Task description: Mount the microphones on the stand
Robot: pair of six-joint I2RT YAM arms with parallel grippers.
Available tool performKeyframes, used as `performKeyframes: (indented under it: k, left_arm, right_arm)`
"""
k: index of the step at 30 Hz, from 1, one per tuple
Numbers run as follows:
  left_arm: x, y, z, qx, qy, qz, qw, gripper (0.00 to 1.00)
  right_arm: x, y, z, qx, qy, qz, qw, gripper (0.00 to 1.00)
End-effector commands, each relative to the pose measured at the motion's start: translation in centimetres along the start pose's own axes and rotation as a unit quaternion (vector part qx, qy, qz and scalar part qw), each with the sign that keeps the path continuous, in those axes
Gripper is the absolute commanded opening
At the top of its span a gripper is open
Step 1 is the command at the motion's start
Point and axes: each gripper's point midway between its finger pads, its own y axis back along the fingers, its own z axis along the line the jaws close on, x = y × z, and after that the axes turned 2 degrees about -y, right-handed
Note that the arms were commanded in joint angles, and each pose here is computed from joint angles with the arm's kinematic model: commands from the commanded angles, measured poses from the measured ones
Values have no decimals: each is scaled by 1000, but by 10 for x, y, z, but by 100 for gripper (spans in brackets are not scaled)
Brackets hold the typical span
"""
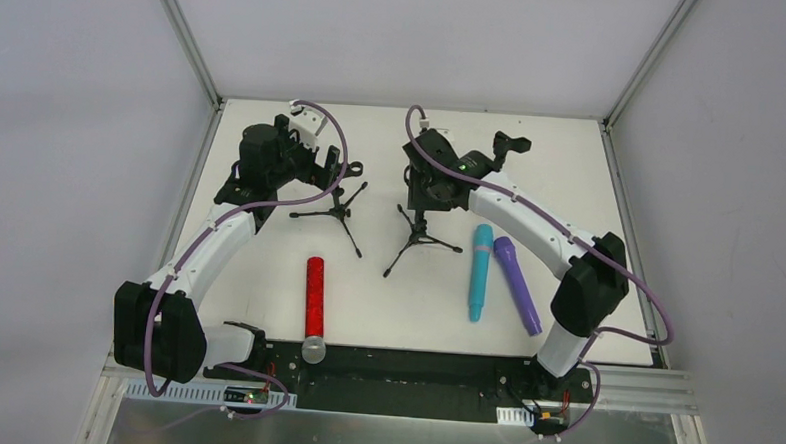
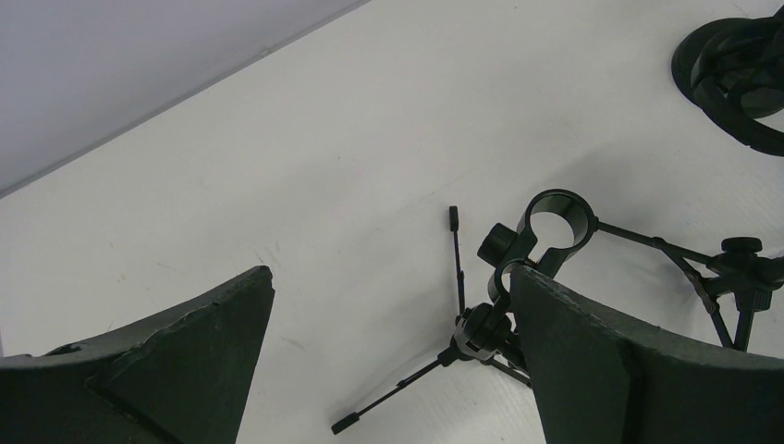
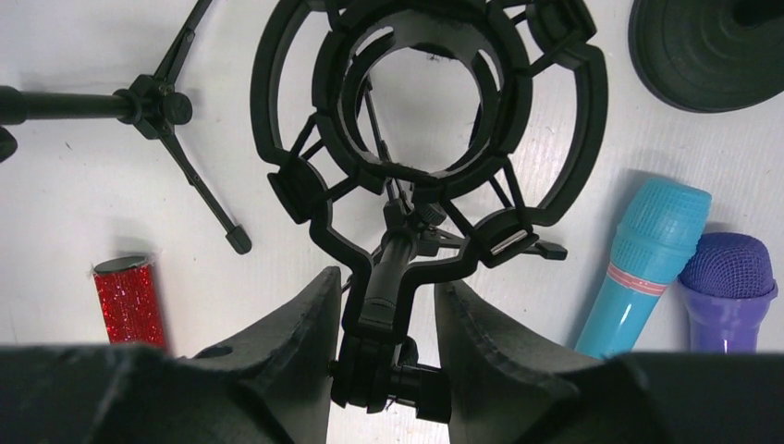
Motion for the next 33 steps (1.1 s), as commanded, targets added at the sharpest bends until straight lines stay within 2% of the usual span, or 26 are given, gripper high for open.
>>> performKeyframes:
  k: [1, 12, 26, 31, 32, 33]
  left_arm:
    - [-26, 2, 3, 6, -3, -33, 999, 99]
    - [-27, 3, 3, 6, -3, -34, 999, 99]
    - [-27, 2, 2, 7, -3, -34, 999, 99]
    - [-26, 3, 3, 6, -3, -33, 999, 99]
    - [-27, 3, 3, 6, -3, -34, 999, 99]
    - [-27, 3, 3, 5, -3, -34, 999, 99]
  right_arm:
    - [10, 21, -1, 0, -18, 1, 1000, 0]
    - [28, 36, 10, -14, 18, -4, 1000, 0]
    - [46, 39, 27, -50, 53, 27, 997, 0]
    - [47, 42, 34, -67, 72, 29, 995, 5]
    - [46, 43, 34, -66, 73, 28, 995, 8]
    - [45, 43, 34, -66, 74, 26, 995, 15]
